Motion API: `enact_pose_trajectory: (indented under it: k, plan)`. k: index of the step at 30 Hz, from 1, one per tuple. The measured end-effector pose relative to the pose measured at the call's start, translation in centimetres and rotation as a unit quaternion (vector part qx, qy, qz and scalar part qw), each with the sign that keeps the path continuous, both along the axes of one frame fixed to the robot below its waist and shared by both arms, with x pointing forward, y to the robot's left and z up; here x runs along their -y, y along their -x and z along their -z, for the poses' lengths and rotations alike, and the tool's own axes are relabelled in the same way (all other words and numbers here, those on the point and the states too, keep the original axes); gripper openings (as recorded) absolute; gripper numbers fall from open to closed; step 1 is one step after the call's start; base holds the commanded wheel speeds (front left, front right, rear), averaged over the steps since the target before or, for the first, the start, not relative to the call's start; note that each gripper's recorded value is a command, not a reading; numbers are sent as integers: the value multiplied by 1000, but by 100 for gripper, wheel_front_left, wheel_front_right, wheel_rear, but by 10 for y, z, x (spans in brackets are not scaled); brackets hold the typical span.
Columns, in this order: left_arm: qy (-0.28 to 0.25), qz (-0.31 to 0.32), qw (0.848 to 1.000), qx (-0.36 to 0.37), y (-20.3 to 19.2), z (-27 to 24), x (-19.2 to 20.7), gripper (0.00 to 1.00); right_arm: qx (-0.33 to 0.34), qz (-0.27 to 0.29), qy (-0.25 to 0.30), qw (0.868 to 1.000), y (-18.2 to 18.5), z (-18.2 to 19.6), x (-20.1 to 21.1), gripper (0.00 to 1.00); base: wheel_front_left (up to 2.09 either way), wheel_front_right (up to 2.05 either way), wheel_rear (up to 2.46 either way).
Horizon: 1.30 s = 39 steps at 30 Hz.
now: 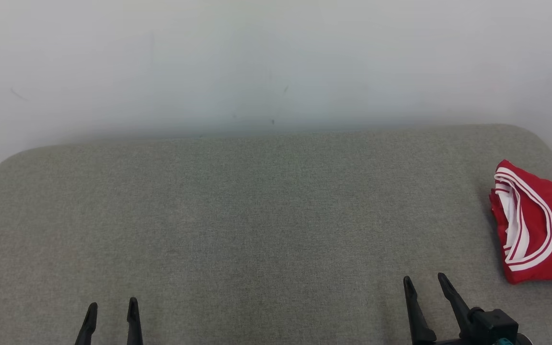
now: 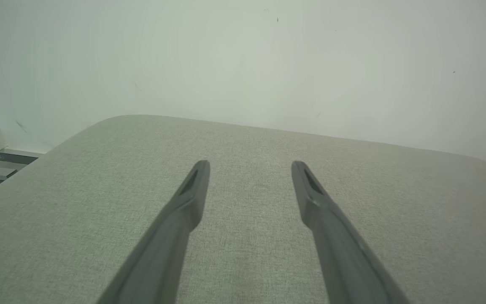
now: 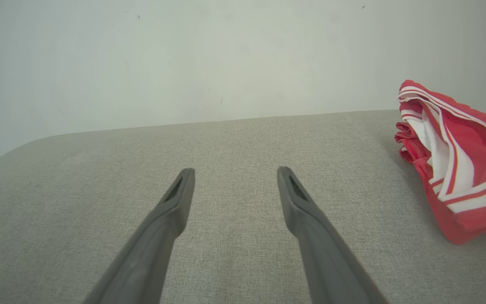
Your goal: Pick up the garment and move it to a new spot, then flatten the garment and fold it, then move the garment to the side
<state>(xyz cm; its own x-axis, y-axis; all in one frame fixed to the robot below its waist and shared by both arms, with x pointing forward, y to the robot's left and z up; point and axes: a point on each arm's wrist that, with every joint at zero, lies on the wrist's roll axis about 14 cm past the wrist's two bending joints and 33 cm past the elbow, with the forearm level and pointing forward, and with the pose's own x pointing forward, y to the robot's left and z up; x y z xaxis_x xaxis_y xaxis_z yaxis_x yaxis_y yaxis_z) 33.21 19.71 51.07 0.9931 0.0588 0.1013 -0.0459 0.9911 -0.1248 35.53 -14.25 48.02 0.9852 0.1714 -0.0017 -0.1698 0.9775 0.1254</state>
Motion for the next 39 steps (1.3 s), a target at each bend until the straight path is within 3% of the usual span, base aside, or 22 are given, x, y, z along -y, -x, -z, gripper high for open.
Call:
enact_pose_trajectory:
  k: [2, 3, 10, 22, 39]
  plan:
    - [0, -1, 1000, 0, 0, 0, 0, 100, -1, 0, 0, 1000, 0, 0, 0, 100, 0, 0, 0]
    - [0, -1, 1000, 0, 0, 0, 0, 0, -1, 0, 0, 1000, 0, 1, -1, 0, 0, 0, 0]
    - [13, -3, 999, -39, 4, 23, 1, 0, -52, 6, -7, 999, 14, 30, 3, 0, 0, 0, 0]
    - [127, -15, 990, -59, 0, 32, -6, 0, -72, 46, -112, 990, 8, 28, 17, 0, 0, 0, 0]
    - [256, -17, 965, -62, -12, 31, -8, 0, -81, 78, -238, 965, -2, 20, 30, 0, 0, 0, 0]
